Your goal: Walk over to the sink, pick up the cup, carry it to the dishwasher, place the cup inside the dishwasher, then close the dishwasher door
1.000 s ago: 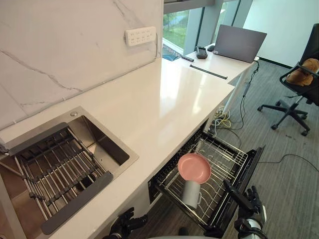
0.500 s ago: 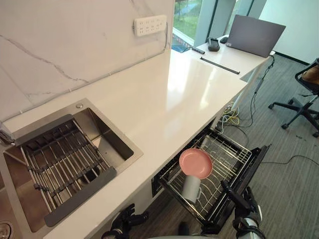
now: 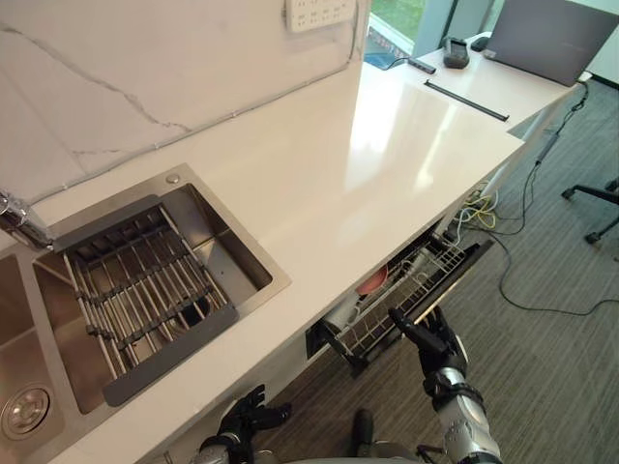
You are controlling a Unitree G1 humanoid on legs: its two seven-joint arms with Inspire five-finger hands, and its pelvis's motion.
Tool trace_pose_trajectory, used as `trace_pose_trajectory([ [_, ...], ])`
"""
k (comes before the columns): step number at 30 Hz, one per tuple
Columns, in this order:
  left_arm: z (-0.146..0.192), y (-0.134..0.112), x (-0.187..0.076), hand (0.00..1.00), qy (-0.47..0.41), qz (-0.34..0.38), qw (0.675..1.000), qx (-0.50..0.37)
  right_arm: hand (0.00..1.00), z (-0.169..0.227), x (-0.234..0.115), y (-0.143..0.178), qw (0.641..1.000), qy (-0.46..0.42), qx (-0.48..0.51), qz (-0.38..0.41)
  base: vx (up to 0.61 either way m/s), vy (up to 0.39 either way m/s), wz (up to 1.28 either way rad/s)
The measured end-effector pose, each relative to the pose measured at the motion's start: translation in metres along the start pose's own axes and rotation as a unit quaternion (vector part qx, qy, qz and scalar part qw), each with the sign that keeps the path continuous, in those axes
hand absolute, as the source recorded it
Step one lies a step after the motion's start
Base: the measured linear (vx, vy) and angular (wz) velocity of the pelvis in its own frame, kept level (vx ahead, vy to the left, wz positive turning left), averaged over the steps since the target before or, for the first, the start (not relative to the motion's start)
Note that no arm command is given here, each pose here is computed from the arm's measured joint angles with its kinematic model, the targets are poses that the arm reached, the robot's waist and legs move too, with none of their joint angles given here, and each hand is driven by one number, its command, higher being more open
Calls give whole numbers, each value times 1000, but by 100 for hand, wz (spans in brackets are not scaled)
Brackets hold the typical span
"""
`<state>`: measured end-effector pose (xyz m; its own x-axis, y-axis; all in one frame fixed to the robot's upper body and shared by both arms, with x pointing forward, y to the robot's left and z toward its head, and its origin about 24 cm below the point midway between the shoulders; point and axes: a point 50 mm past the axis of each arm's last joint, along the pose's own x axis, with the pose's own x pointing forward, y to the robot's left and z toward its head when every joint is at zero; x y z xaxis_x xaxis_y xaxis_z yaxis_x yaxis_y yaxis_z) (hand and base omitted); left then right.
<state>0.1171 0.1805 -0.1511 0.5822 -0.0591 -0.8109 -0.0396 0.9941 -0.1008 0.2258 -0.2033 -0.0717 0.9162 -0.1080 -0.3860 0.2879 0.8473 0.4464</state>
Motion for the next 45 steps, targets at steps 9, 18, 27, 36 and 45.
trace_pose_trajectory([
  [9,18,1,4,100,-31,-2,1000,2,100,43,31,43,992,-33,-44,109,-38,-10,20],
  [18,22,8,4,100,-38,0,999,-6,100,53,33,45,991,-38,-47,120,-40,5,5],
  [27,23,8,4,100,-39,2,999,4,100,43,14,36,963,-8,-205,177,4,4,-1],
  [36,18,16,0,100,-37,12,999,26,100,-5,-29,2,928,77,-314,186,-1,8,-2],
  [45,0,24,-5,100,-11,37,999,13,100,-37,-59,-53,945,140,-291,52,1,15,-4],
])
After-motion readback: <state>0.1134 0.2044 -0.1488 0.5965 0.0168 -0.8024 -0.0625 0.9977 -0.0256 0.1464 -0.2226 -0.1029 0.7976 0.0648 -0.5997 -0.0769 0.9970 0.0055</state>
